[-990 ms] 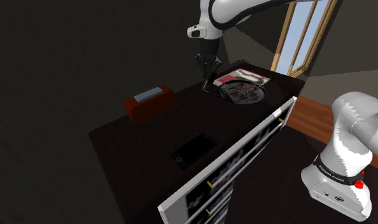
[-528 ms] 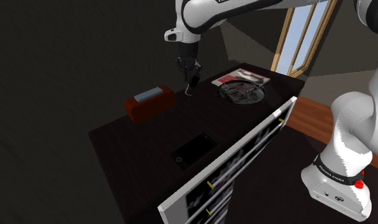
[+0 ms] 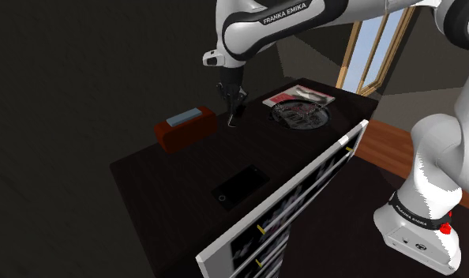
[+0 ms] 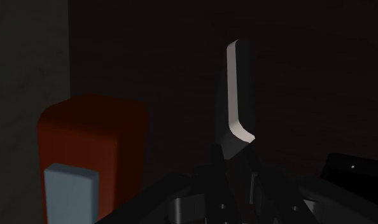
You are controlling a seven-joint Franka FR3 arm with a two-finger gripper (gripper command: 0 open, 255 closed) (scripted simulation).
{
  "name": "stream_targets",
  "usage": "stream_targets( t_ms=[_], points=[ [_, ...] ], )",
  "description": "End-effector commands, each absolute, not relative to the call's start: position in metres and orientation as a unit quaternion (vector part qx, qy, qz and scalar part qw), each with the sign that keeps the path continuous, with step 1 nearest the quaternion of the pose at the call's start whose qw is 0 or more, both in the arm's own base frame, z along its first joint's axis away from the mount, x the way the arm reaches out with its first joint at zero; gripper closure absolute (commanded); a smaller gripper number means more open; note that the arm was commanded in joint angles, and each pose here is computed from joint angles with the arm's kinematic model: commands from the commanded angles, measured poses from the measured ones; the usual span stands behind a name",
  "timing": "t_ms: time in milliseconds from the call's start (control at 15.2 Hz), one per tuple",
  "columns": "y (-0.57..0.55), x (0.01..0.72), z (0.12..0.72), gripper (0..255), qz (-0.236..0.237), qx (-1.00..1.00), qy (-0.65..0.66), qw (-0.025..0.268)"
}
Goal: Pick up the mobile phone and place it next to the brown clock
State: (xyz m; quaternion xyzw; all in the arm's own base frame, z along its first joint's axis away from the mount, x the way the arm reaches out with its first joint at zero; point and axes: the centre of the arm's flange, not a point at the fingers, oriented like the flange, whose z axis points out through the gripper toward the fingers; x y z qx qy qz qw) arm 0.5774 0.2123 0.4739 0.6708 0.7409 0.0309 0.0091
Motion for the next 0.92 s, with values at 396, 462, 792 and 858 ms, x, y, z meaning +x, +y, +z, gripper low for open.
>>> stream_targets(
  t_ms=[396, 462, 792, 858],
  points=[
    [0.212, 0.577, 0.432, 255, 0.031, 0.671, 0.741, 0.009],
    [0.212, 0.577, 0.427, 255, 0.031, 0.671, 0.741, 0.009],
    [0.212, 0.577, 0.4, 255, 0.031, 0.671, 0.741, 0.009],
    [0.212, 0.577, 0.395, 255, 0.031, 0.671, 0.741, 0.009]
  ],
)
